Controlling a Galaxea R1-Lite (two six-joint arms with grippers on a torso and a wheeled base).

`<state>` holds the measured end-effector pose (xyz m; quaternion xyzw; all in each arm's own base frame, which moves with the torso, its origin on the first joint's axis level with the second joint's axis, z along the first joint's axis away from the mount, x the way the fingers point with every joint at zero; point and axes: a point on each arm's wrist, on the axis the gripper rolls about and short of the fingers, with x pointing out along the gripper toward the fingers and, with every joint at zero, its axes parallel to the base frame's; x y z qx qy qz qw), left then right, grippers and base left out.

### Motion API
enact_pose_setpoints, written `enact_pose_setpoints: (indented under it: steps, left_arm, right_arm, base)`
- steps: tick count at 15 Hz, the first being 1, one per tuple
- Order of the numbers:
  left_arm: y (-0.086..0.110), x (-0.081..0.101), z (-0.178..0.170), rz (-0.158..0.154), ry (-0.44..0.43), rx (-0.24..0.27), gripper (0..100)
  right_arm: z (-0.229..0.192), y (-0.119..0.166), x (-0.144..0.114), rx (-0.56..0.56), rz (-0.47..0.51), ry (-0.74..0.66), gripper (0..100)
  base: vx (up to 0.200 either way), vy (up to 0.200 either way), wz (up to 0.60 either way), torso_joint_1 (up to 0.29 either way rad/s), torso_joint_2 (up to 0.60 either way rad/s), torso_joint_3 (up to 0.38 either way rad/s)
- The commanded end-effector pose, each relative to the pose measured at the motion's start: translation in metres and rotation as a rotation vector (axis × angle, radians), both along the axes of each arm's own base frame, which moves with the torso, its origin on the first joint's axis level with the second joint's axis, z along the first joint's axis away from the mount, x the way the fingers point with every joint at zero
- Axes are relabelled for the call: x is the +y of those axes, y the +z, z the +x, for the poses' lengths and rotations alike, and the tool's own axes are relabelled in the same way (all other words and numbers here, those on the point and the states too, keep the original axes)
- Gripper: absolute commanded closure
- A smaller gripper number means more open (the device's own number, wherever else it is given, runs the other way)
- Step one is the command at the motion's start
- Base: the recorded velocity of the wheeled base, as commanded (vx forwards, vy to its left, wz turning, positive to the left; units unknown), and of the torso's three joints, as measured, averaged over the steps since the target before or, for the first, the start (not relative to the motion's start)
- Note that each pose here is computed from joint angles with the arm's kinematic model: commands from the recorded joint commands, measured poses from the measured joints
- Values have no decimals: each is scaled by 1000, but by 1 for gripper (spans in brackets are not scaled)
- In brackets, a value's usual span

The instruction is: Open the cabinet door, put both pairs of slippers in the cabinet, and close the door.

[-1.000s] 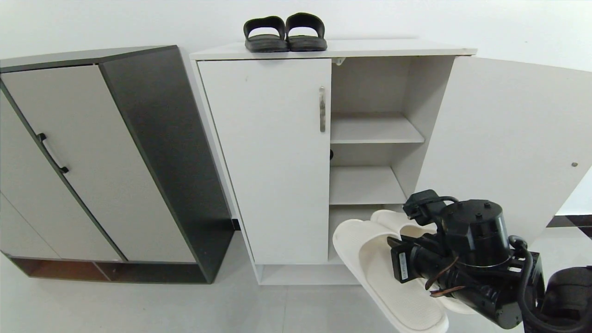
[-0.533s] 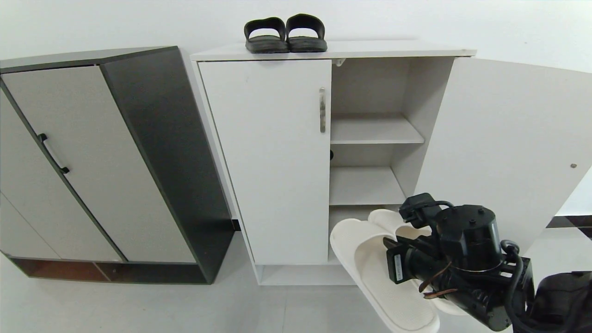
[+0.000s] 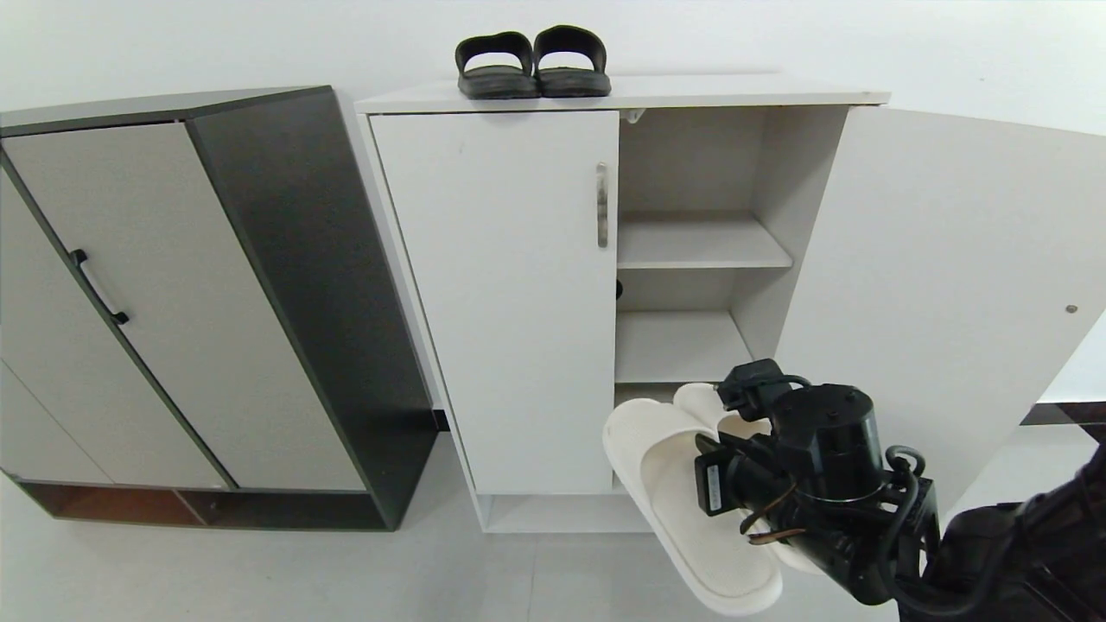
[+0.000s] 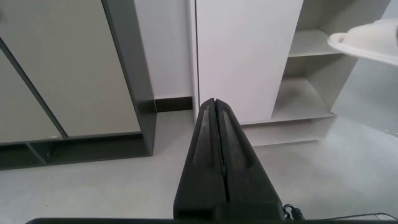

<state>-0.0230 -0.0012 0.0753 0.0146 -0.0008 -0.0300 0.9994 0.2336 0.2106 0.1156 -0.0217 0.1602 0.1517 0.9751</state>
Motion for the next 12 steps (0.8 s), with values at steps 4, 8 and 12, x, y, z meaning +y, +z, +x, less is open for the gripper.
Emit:
enact_pose_setpoints:
  steps: [4,8,12]
  left_arm:
    - [0,0,0,2,0,4,100]
    - [0,0,0,2,2,4,100]
    - [0,0,0,2,2,4,100]
  right_arm:
    - [25,-22,33,2,32,-125,100]
    - [37,-30,42,-19,32,-217,100]
    - [42,-39,48,-12,22,-220,100]
  base:
    - [0,0,0,0,0,0]
    - [0,-100,0,1,2,4]
    - [0,-200,0,4,4,-1]
